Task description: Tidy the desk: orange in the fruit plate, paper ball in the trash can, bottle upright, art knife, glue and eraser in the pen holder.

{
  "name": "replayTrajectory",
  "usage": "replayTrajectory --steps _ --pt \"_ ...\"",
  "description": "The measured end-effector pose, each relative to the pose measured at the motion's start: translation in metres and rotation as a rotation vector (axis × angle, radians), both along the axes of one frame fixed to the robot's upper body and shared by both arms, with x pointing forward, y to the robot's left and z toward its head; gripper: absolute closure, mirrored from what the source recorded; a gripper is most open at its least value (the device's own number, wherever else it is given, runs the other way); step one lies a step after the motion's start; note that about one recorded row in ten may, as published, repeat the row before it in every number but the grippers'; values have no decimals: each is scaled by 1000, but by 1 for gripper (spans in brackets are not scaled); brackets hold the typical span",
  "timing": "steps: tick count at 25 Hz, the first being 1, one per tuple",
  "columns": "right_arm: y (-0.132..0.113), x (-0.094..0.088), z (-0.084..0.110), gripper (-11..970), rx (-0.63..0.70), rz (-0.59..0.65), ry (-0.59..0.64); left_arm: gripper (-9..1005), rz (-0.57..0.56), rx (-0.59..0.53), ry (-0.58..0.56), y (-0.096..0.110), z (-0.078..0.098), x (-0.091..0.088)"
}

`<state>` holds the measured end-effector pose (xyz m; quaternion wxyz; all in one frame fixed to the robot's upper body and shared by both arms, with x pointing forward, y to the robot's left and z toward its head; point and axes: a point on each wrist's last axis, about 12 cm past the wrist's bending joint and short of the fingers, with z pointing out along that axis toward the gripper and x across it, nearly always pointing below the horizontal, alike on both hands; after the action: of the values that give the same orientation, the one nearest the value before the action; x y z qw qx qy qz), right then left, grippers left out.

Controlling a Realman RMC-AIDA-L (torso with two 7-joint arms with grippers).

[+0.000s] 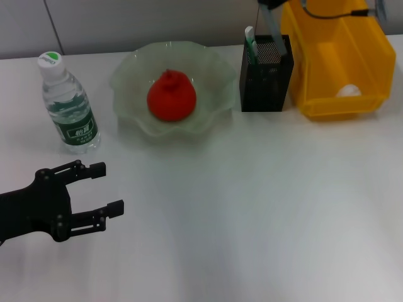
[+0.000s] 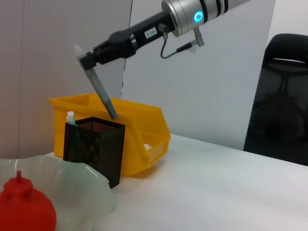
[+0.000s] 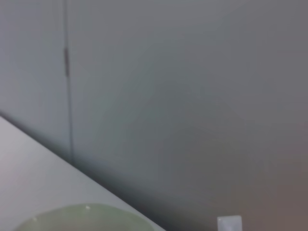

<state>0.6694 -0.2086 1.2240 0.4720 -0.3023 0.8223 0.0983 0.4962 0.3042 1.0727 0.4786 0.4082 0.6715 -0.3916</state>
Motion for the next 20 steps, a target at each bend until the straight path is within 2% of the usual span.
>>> replayTrajectory --steps 6,12,20 --pt "-7 -1 -11 810 -9 -10 -19 182 2 -1 2 1 0 0" --pt "-7 -1 -27 811 38 7 -31 181 -4 -2 8 -2 0 1" --pt "-13 -5 -40 726 51 -23 -7 181 3 -3 10 0 0 0"
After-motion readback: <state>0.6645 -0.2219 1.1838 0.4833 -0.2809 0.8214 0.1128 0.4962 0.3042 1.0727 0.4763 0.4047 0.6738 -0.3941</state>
